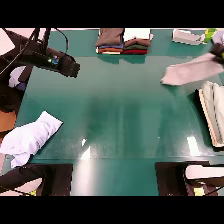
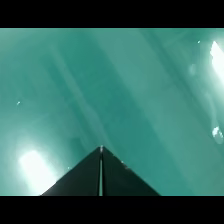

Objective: Fold the shirts.

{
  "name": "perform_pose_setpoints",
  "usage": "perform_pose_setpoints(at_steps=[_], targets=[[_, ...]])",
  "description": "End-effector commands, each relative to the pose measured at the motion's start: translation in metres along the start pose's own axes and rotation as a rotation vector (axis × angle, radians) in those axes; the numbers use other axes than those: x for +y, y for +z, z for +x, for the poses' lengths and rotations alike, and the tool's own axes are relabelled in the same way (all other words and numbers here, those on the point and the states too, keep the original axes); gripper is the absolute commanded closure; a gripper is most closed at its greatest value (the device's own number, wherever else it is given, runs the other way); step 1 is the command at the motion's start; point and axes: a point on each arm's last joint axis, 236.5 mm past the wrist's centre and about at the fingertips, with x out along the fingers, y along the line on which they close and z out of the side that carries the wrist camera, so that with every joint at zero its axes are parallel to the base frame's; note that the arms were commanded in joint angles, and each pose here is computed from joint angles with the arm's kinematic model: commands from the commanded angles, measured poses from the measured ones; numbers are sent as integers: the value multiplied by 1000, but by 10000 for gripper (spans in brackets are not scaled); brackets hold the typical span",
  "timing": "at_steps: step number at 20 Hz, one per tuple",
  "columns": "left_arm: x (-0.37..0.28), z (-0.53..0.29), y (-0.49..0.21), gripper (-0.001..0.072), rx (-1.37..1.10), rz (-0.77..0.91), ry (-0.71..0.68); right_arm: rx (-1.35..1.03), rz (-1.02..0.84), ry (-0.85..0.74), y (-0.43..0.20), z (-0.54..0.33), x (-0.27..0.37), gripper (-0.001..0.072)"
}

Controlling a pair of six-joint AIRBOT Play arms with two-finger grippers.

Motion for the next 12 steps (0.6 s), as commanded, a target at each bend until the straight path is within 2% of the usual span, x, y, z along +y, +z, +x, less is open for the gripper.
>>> perform_pose_setpoints(at_steps=[1,7,12], targets=[[-5,1,0,685,0,-43,-16,-35,149,-13,24,-4,-67,696],[-8,0,0,685,0,-46,-26,-145,301,92,56,-27,-90,696],[-8,0,1,685,-1,-46,-29,-312,274,126,84,-86,-82,697]])
